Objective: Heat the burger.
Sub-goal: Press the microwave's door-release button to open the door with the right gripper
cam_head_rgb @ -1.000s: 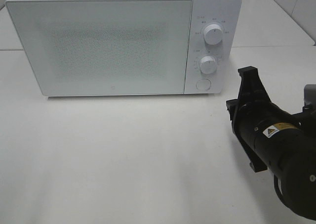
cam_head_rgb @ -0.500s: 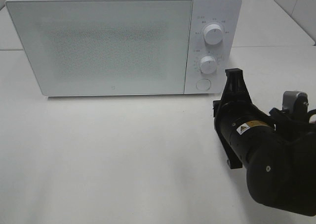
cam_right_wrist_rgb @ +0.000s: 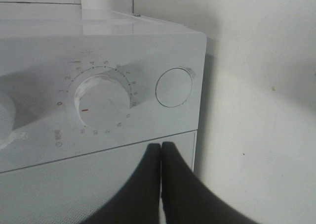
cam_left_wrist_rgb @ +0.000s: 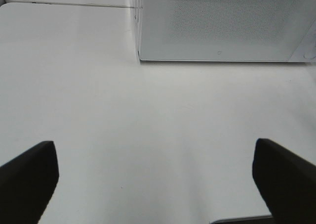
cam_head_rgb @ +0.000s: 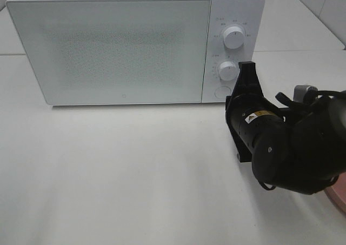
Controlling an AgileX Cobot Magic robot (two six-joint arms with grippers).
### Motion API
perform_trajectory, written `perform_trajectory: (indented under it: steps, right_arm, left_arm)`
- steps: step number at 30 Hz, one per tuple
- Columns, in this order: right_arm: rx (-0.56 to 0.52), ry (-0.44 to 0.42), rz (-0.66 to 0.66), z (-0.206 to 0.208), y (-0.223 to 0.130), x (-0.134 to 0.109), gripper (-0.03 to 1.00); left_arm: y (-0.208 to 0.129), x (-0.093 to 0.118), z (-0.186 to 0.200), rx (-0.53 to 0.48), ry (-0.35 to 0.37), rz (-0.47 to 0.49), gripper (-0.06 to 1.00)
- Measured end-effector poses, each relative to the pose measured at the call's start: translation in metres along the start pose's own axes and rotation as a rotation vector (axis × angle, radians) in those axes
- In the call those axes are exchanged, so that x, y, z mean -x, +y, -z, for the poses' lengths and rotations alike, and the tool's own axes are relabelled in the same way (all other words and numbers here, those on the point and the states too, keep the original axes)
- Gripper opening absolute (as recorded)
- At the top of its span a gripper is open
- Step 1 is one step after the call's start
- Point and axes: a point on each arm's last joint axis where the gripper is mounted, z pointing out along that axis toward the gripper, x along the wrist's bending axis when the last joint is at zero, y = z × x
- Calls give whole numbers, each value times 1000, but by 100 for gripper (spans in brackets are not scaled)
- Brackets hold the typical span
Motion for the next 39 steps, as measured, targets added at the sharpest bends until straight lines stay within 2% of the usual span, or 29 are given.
perform_trajectory:
  steps: [19,26,32,39]
  right_arm:
    - [-17,-30,-64,-53,-11,4,2]
    - [-9,-19,-79,-61,-10,0,2]
    - [-5,-54,-90,-70,-11,8,2]
    - [3,-42,-96,-75,-11,7,2]
  left_arm:
    - [0,0,0,0,0,0,99]
    - [0,0,0,0,0,0,99]
    - [0,0,0,0,0,0,99]
    - [0,0,0,0,0,0,99]
